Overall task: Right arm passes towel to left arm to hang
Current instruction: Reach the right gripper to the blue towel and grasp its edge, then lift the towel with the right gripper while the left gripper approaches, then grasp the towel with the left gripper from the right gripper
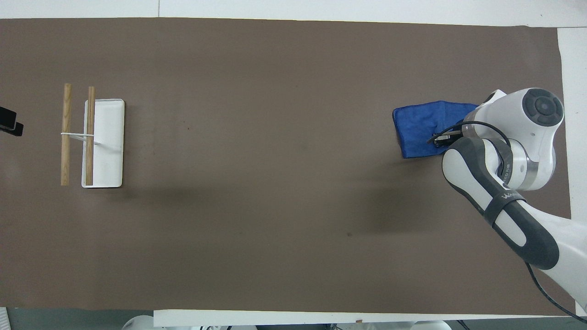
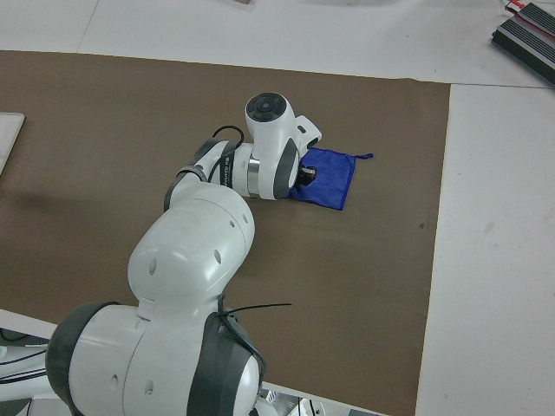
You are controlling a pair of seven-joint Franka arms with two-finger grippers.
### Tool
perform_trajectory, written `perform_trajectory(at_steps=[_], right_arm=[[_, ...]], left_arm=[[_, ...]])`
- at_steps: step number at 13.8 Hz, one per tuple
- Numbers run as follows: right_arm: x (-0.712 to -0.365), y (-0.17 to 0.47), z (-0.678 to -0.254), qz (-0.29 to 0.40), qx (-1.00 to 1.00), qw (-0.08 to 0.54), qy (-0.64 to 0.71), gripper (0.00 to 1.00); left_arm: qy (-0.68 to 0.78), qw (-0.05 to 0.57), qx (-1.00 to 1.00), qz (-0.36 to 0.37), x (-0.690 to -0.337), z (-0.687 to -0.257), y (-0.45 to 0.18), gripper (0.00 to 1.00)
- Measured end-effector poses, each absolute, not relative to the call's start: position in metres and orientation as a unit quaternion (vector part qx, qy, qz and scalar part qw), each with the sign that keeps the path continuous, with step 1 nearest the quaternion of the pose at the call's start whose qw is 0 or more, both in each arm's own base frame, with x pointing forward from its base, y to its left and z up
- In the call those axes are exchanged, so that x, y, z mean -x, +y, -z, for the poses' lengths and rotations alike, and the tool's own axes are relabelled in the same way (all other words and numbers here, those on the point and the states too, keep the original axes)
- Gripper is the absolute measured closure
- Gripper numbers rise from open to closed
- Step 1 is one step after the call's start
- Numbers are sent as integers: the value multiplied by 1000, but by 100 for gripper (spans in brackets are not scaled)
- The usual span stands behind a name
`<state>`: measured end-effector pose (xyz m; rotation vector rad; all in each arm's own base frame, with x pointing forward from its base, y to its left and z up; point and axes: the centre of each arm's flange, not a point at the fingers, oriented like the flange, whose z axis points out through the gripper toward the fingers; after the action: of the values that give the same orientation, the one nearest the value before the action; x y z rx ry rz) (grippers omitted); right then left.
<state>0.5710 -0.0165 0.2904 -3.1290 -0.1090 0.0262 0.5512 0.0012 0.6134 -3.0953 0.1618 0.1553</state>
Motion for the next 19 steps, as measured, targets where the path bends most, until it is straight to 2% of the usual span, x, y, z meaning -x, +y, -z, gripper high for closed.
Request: perform_trajectory(at_steps=[1,2,4,8,10,12,14,17,19], right_arm=[[-572,-14,-293,-18,999,6,-37,92],[-574,-12,-300,-32,999,6,-39,96],[-587,0,-328,-50,998,17,-35,96],[-609,98,-412,-51,987,138,69,96],[-606,151,-428,-79,959,219,160,96],[-601,202,-439,-106,918,288,250,96],[-594,254,-450,-113,877,337,323,96],[-575,322,-460,-121,826,389,390,96],[-563,348,-461,-126,808,401,414,96]], left_arm=[[52,19,997,-50,-551,-613,1,0],[53,19,997,-50,-551,-613,1,0],[52,19,997,-50,-551,-613,1,0],[32,20,998,-49,-551,-614,3,0],[-60,23,998,-28,-556,-611,-2,0],[-157,18,987,5,-561,-591,-34,0],[-241,7,970,24,-560,-561,-92,0],[-380,-26,924,41,-557,-535,-161,0],[-453,-43,889,46,-556,-524,-196,0]])
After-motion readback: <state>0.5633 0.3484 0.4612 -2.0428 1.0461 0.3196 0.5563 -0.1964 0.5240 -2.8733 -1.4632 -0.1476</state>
